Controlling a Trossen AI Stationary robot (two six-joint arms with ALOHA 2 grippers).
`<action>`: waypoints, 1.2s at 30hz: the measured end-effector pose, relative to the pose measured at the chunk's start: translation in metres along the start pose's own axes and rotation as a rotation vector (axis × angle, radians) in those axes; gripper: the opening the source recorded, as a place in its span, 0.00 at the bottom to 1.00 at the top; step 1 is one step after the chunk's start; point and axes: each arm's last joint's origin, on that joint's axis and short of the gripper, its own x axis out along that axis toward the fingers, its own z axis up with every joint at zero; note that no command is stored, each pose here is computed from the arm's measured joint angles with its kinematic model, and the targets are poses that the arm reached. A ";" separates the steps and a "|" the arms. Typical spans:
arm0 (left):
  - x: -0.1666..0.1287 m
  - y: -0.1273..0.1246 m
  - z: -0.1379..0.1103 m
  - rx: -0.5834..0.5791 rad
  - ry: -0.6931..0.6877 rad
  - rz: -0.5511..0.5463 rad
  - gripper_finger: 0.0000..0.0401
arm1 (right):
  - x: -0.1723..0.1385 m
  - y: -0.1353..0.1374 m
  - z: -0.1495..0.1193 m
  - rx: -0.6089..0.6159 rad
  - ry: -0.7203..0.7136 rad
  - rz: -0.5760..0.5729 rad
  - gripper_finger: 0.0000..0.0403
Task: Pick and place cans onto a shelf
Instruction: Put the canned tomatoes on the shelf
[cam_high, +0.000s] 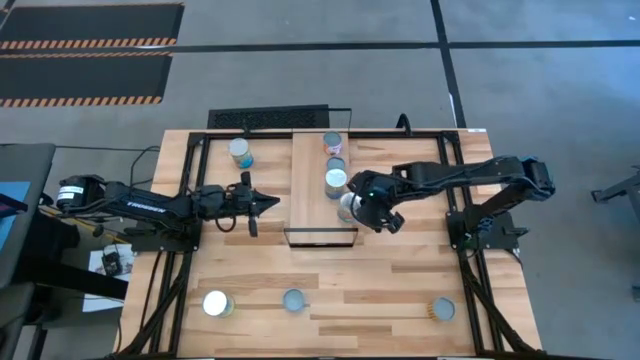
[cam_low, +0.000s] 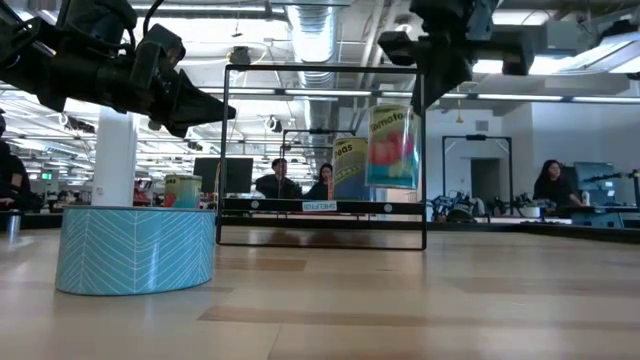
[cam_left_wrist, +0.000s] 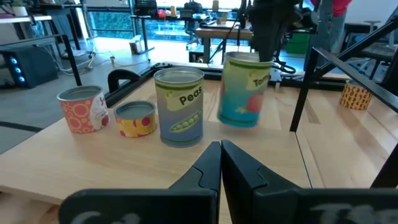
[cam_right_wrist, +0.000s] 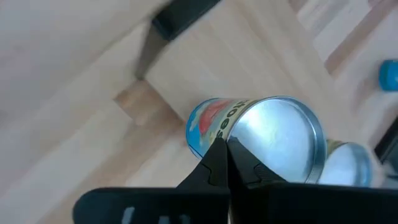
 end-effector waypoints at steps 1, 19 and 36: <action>0.000 0.000 0.000 0.000 0.000 0.000 0.00 | 0.002 -0.002 0.000 -0.021 -0.003 -0.007 0.01; 0.000 0.000 0.000 0.000 0.000 0.004 0.00 | 0.017 -0.009 0.003 -0.099 -0.099 0.023 0.01; 0.000 0.000 0.000 -0.001 0.000 0.004 0.00 | 0.029 -0.012 0.004 -0.095 -0.062 0.003 0.12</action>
